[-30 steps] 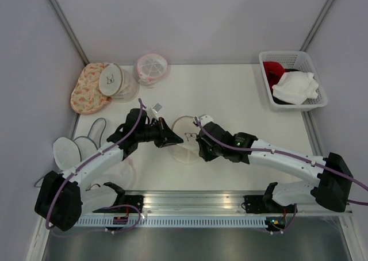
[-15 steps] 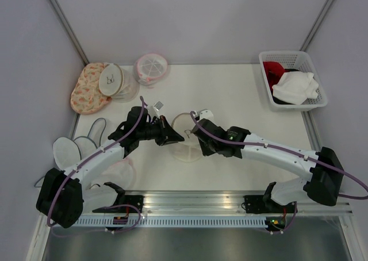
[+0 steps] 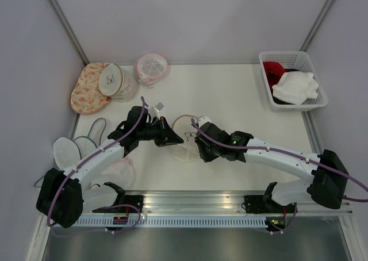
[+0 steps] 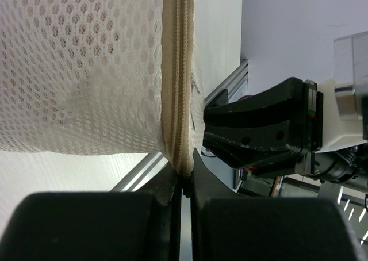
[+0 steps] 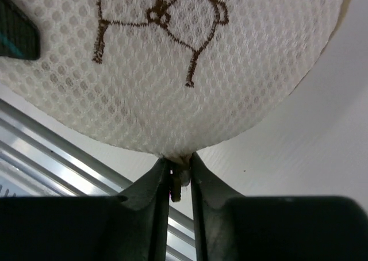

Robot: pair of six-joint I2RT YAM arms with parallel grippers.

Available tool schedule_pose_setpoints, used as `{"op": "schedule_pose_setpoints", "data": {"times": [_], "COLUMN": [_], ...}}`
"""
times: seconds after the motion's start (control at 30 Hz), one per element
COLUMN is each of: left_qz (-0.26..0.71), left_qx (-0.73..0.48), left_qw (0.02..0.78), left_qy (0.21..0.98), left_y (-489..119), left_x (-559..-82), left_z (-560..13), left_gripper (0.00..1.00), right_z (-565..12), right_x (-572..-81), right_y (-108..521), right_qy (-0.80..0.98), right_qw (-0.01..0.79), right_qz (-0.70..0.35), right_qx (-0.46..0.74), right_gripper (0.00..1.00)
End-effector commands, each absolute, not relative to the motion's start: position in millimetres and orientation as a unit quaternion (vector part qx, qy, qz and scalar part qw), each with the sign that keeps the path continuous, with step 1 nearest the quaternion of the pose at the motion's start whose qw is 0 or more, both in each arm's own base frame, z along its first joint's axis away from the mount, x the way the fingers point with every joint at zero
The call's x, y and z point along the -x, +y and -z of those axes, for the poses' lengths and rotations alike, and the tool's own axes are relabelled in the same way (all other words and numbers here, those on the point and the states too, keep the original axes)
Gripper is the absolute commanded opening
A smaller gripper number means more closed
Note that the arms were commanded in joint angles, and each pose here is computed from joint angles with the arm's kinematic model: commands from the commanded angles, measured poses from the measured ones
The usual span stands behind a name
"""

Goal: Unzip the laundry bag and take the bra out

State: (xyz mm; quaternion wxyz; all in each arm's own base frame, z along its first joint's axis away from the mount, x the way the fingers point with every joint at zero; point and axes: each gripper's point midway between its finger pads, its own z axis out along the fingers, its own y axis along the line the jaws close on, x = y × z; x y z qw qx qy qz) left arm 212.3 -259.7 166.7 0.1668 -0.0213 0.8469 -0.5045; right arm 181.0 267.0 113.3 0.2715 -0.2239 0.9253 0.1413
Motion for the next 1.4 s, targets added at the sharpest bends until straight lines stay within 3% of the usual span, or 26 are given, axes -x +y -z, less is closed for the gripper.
{"op": "schedule_pose_setpoints", "data": {"times": [0.0, 0.2, 0.43, 0.6, 1.0, 1.1, 1.23, 1.33, 1.37], "left_qz": [0.512, 0.514, 0.514, 0.517, 0.520, 0.521, 0.522, 0.522, 0.523], "left_qx": [0.002, 0.001, 0.001, -0.002, 0.000, 0.000, -0.001, -0.001, -0.001], "left_qw": [0.197, 0.195, 0.196, 0.195, 0.193, 0.193, 0.194, 0.195, 0.195], "left_qy": [0.836, 0.835, 0.835, 0.834, 0.832, 0.832, 0.830, 0.830, 0.830], "left_y": [-255.1, -255.5, -255.2, -255.6, -254.7, -254.3, -254.1, -253.5, -253.7], "left_x": [-222.5, -221.4, -220.4, -219.7, -216.2, -214.8, -213.3, -213.1, -213.1], "left_z": [-183.1, -184.0, -183.9, -184.7, -185.6, -185.7, -186.7, -186.7, -187.5], "left_gripper": [0.02, 0.02, 0.02, 0.02, 0.02, 0.02, 0.02, 0.02, 0.02], "right_z": [-88.8, -83.2, -102.5, -122.0, -131.1, -132.9, -127.3, -123.1, -121.5], "right_x": [-160.8, -163.6, -164.3, -174.9, -204.2, -206.8, -209.2, -208.2, -208.1], "right_y": [239.7, 245.6, 259.8, 262.2, 290.5, 300.2, 301.0, 295.2, 288.5], "right_qy": [0.933, 0.931, 0.919, 0.905, 0.885, 0.883, 0.888, 0.894, 0.898], "right_qw": [0.217, 0.213, 0.230, 0.275, 0.312, 0.311, 0.305, 0.299, 0.297], "right_qz": [-0.123, -0.122, -0.164, -0.172, -0.167, -0.177, -0.171, -0.161, -0.149], "right_qx": [0.261, 0.271, 0.276, 0.277, 0.301, 0.303, 0.299, 0.291, 0.288], "right_gripper": [0.27, 0.39, 0.41, 0.57, 0.57, 0.54, 0.40, 0.10, 0.05]}}
